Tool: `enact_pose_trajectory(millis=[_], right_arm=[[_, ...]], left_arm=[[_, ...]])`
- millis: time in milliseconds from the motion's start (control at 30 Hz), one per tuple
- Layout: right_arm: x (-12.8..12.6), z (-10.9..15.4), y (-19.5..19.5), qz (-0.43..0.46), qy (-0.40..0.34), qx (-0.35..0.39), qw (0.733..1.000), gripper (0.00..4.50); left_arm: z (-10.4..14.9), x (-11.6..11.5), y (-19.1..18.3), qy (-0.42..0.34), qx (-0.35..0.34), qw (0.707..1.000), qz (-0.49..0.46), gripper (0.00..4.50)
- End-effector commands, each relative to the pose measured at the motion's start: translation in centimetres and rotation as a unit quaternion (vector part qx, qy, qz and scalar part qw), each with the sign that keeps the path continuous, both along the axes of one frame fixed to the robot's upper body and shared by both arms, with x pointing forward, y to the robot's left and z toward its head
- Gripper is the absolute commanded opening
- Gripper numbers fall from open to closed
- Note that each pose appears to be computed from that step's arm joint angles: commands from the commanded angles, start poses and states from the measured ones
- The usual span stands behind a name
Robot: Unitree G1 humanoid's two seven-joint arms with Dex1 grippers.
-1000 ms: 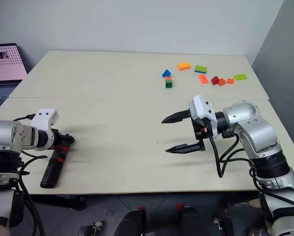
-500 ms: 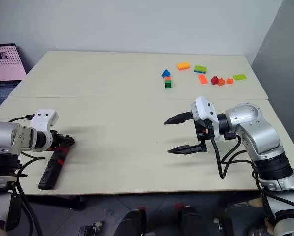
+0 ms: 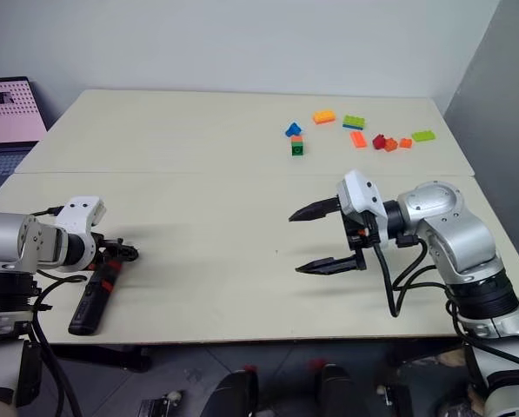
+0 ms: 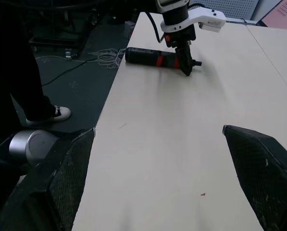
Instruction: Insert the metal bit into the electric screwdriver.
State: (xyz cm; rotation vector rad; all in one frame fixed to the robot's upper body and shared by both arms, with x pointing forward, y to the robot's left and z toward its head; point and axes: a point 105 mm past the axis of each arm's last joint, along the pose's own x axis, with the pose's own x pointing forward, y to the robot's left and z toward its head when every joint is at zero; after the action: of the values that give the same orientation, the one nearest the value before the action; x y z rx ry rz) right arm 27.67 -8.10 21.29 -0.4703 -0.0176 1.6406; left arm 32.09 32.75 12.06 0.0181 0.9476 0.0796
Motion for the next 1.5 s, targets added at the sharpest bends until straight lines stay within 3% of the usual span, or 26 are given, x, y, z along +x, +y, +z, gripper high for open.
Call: enact_pose_trajectory(millis=[33, 200, 567, 767, 900, 1100, 1167, 1300, 1500], right_arm=[[-0.6, 1.5, 0.0, 0.011, -0.029, 0.009, 0.999, 4.50], [-0.7, 1.8, 0.1, 0.017, -0.028, 0.016, 0.999, 4.50], [-1.1, 2.4, -0.1, 0.017, -0.030, 0.025, 0.999, 4.50], [-1.7, 3.7, -0.7, -0.007, -0.039, 0.042, 0.998, 4.50], [-2.1, 3.6, -1.5, -0.043, -0.039, 0.048, 0.997, 4.50], [-2.5, 3.7, -3.3, -0.119, -0.043, 0.056, 0.990, 4.50], [-2.5, 3.8, -3.6, -0.135, -0.045, 0.058, 0.988, 4.50], [-2.6, 3.6, -4.3, -0.189, -0.051, 0.066, 0.978, 4.50], [-2.1, 3.0, -4.3, -0.236, -0.076, 0.072, 0.966, 4.50]], left_arm=[[0.7, 0.2, 0.5, -0.019, 0.004, 1.000, 0.009, 2.64], [0.7, 0.3, 0.6, -0.022, 0.005, 1.000, 0.007, 1.64], [2.2, 1.1, -0.8, -0.060, 0.014, 0.997, -0.042, 1.64], [4.8, 2.1, -4.7, -0.129, 0.016, 0.981, -0.141, 1.64], [7.0, 2.9, -8.8, -0.190, 0.016, 0.953, -0.236, 1.64], [9.9, 3.5, -17.1, -0.290, -0.041, 0.882, -0.369, 1.64], [9.7, 3.6, -18.4, -0.298, -0.048, 0.875, -0.379, 1.64], [10.7, 3.8, -23.7, -0.387, -0.105, 0.814, -0.420, 1.64], [11.1, 5.0, -26.8, -0.478, -0.137, 0.777, -0.385, 1.64]])
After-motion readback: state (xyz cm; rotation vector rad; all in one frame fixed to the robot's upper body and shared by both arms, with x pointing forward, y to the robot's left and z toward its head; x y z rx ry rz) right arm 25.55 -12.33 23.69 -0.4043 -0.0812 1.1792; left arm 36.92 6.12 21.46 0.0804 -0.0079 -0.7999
